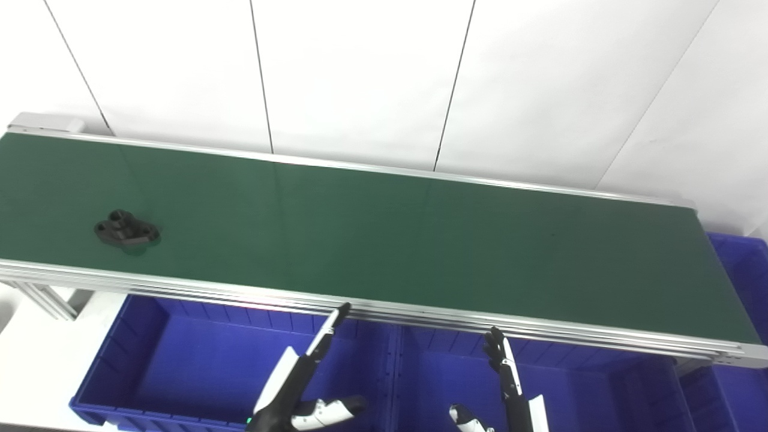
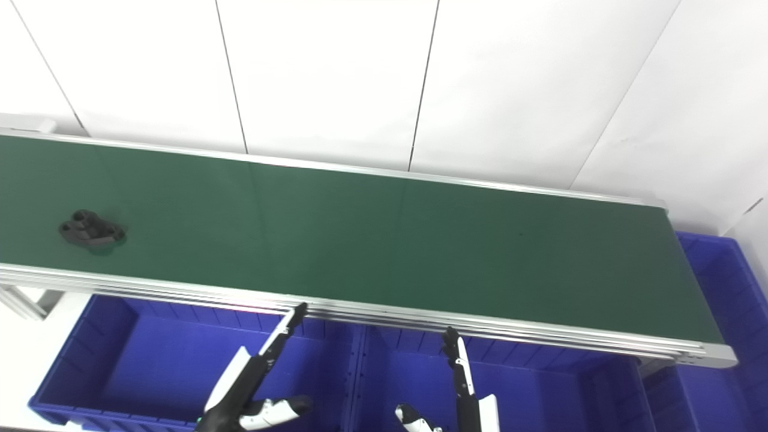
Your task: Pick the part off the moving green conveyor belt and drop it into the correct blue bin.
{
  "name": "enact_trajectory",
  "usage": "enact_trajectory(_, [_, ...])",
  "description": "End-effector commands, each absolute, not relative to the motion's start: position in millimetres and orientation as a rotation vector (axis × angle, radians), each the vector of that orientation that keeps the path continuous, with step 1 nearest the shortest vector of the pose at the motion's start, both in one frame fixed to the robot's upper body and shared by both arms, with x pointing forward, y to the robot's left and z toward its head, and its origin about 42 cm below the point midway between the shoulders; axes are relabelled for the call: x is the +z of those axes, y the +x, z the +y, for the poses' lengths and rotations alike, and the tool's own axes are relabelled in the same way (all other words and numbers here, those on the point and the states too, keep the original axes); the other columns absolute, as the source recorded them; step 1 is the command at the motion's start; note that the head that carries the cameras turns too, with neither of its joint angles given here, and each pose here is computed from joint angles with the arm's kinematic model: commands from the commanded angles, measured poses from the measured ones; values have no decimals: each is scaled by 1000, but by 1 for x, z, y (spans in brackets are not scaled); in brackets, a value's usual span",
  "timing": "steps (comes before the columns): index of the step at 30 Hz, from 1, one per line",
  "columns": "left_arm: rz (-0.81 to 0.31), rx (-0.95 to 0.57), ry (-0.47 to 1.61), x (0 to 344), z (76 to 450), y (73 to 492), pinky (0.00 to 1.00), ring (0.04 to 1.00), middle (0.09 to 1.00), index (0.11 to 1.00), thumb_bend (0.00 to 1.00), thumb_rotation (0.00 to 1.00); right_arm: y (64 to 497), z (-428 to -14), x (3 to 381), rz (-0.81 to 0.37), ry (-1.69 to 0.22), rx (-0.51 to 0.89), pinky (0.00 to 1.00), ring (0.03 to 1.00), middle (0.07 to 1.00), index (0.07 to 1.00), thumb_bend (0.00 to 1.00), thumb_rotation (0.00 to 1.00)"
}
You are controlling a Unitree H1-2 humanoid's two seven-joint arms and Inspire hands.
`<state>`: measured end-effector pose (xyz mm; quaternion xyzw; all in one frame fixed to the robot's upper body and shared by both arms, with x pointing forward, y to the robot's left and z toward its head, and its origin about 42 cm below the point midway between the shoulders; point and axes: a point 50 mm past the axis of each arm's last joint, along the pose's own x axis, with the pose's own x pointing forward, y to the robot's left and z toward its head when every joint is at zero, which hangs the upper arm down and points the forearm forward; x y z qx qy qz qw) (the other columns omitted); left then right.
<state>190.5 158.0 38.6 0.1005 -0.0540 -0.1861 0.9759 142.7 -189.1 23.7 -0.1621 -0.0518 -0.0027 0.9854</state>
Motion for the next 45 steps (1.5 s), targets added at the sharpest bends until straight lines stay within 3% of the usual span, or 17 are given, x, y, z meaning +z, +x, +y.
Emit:
enact_trajectory(1, [-187, -378, 181, 50, 160, 204, 1000, 1000, 1000, 1000, 731, 744, 150, -189, 39, -179, -306, 4, 891, 912, 949, 985, 841, 767])
enact_trajectory(6, [-179, -391, 192, 47, 167, 202, 1000, 1000, 1000, 1000, 791, 740, 149, -190, 42, -186, -326, 7, 882, 920, 953, 990, 844, 788])
enact_trajectory(17, [-176, -453, 161, 52, 160, 197, 1000, 1000, 1000, 1000, 774, 699, 152, -188, 47, -195, -272, -19, 916, 936, 952, 989, 821, 737])
enact_trajectory(22, [-182, -461, 220, 45, 160, 212, 989, 1000, 1000, 1000, 766, 727, 166, -188, 41, -194, -285, -20, 933, 945, 957, 998, 804, 712])
enact_trajectory(28, [-163, -474, 261, 38, 168, 215, 972, 1000, 1000, 1000, 754, 693, 174, -183, 34, -188, -318, -12, 903, 930, 958, 1000, 817, 749])
enact_trajectory(36, [-165, -482, 304, 36, 166, 211, 963, 1000, 1000, 1000, 747, 740, 164, -186, 25, -144, -326, -20, 900, 932, 963, 998, 809, 733])
enact_trajectory(45, [-152, -479, 343, 30, 161, 206, 953, 1000, 1000, 1000, 780, 661, 156, -191, 13, -91, -323, 5, 914, 943, 974, 1000, 819, 736])
